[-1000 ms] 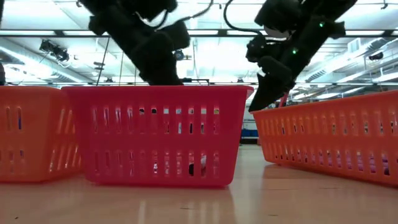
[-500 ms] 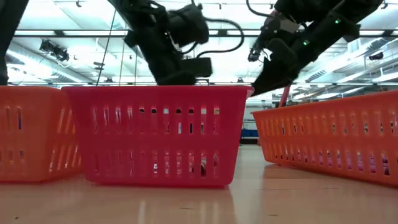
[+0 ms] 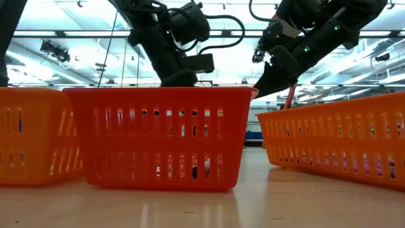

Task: Sort crayons
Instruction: Put the black crayon into the red bin

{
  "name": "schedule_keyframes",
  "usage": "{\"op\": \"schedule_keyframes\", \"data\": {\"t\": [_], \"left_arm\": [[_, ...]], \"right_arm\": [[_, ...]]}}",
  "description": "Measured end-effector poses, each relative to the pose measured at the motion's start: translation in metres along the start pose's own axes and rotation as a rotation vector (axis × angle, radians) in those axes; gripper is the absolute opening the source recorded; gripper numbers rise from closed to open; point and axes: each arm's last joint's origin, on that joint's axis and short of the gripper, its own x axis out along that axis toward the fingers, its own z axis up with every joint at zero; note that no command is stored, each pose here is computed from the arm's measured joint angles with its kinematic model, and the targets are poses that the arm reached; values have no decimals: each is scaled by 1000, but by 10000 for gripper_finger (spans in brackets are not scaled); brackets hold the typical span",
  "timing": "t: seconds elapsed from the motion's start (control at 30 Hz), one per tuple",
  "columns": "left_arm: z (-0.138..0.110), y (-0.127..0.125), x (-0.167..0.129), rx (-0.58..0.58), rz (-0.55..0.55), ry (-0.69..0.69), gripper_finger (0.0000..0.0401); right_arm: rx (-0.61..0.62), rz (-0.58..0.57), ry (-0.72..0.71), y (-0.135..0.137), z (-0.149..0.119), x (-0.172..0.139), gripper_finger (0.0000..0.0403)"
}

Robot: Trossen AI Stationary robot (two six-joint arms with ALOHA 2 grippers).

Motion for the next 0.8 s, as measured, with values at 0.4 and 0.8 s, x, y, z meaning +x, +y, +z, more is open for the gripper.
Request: {"op": "schedule_keyframes", "data": {"t": [0.4,0.8], "left_arm": [[-28,19,-1,25,28,284,155],[-46,14,-9,89,20,485,155]], "right_arm": [[-47,-1,3,-6,0,4,111],[-64,8,9,-5,0,4,111]]}}
